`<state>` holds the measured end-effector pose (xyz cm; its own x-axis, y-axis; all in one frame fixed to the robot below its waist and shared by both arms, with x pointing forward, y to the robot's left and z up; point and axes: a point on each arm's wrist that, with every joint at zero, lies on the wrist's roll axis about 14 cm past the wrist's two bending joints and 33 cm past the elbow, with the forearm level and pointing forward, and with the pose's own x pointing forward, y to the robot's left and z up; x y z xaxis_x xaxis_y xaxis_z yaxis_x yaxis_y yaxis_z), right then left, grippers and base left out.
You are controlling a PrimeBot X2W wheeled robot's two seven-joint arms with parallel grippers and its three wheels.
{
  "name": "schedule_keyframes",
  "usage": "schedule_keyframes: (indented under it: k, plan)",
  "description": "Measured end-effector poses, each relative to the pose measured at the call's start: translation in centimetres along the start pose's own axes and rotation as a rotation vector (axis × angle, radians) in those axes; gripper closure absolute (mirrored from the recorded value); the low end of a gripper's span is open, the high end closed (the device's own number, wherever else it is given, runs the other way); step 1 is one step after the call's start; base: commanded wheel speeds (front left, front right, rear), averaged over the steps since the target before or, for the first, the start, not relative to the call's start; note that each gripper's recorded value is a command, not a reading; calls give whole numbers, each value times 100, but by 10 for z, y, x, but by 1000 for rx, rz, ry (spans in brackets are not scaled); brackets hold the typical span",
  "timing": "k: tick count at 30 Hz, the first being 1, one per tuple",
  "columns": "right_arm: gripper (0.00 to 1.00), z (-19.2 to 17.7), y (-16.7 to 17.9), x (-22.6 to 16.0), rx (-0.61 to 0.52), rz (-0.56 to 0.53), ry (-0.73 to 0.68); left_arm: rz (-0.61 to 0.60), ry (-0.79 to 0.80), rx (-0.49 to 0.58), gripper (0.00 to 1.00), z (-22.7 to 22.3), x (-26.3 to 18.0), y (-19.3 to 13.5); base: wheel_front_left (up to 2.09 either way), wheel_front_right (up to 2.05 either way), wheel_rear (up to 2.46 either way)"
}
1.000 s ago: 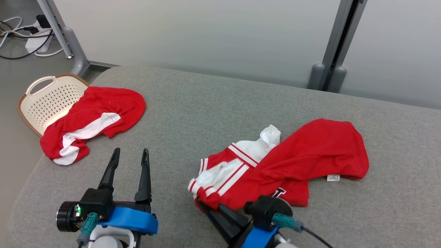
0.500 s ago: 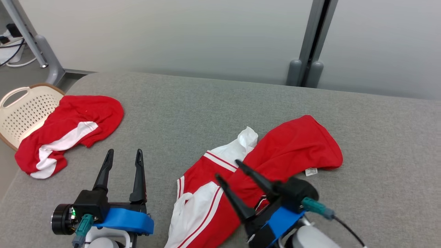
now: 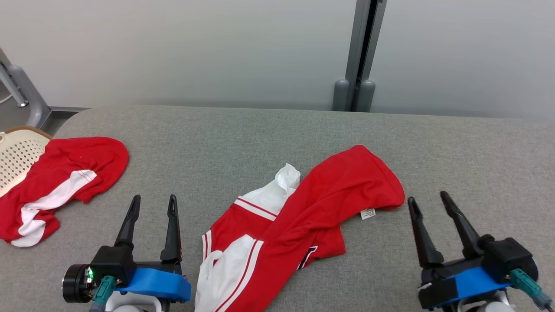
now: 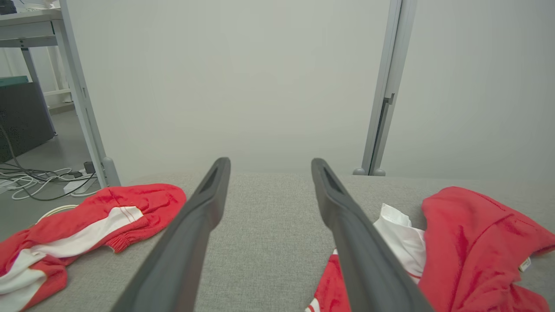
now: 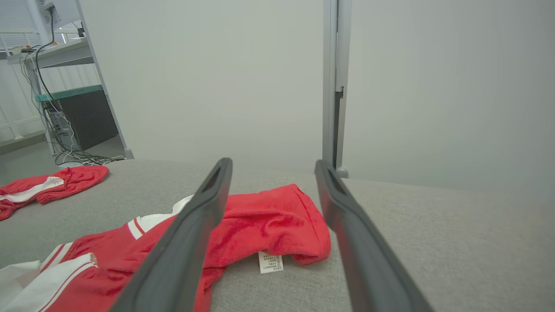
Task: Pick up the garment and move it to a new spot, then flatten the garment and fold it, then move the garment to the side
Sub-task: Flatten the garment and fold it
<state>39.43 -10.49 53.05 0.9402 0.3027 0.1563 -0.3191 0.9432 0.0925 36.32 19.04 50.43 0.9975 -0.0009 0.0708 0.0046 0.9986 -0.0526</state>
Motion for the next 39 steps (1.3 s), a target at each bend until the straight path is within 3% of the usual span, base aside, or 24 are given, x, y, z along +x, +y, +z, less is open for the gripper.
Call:
schedule_keyframes:
  k: [8, 25, 39]
  plan:
    - [0, -16, -46, -30, -41, -163, 58, -9, 16, 0, 0, -5, 1, -2, 0, 0, 0]
    - [0, -26, -40, -30, -28, -163, 84, -25, 60, -7, 0, -19, 10, -6, 0, 0, 0]
    - [0, -34, -59, -32, -31, -218, 107, -230, 250, 36, 0, -57, 78, -57, 0, 0, 0]
